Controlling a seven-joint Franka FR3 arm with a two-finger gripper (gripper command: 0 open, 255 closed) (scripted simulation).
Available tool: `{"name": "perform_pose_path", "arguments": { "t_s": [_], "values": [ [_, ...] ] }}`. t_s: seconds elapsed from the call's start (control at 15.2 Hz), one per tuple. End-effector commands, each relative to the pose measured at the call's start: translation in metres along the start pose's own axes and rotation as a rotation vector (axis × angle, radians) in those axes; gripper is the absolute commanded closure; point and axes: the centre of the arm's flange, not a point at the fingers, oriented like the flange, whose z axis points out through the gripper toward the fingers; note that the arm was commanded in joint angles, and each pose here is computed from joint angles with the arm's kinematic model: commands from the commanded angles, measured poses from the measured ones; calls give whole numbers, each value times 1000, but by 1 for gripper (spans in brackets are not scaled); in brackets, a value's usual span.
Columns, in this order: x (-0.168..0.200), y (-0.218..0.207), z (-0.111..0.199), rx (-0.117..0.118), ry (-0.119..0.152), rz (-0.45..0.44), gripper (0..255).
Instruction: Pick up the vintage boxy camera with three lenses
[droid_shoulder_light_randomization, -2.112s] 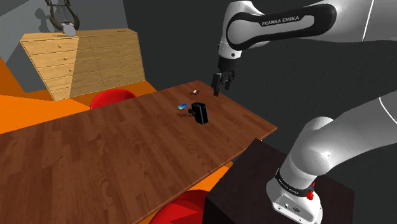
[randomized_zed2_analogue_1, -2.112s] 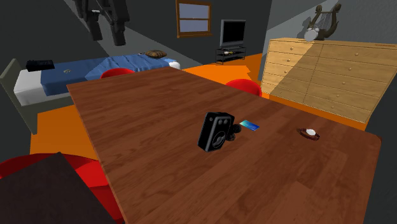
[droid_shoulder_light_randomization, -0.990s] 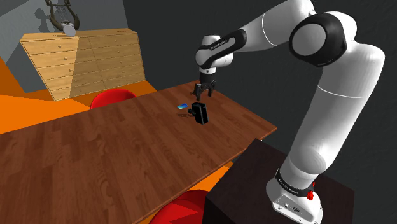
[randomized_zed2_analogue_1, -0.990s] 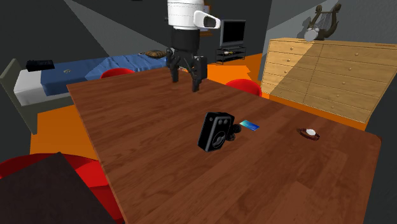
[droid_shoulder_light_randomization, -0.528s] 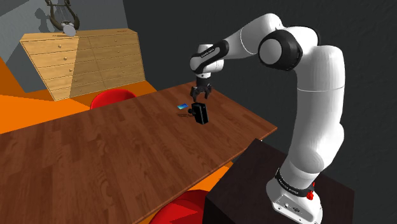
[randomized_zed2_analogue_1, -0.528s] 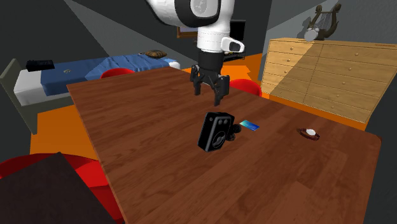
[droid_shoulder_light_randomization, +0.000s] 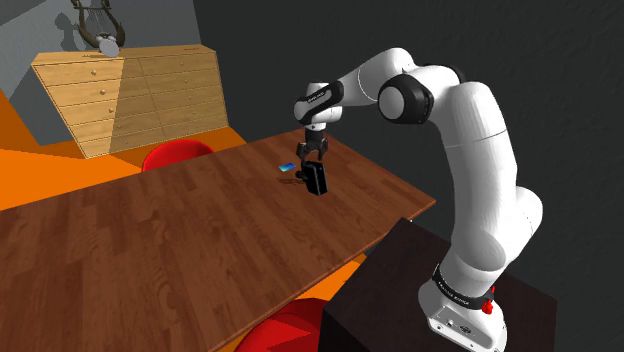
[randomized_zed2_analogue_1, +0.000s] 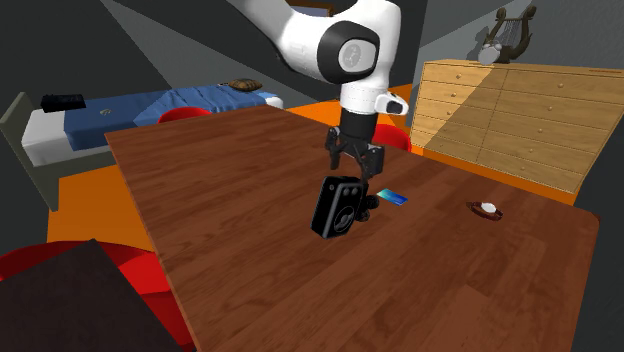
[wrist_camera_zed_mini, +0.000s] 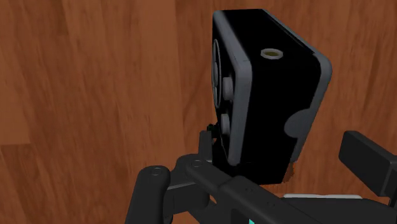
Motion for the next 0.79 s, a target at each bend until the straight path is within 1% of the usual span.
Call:
{"name": "perform_pose_path", "arguments": {
  "t_s": [0.0,0.26,0.4,0.46,0.73],
  "values": [
    [2,2,10,0,0,1,0],
    [3,4,34,0,0,1,0],
    [3,4,34,0,0,1,0],
    [3,4,34,0,0,1,255],
    [3,4,34,0,0,1,255]
  ]
}}
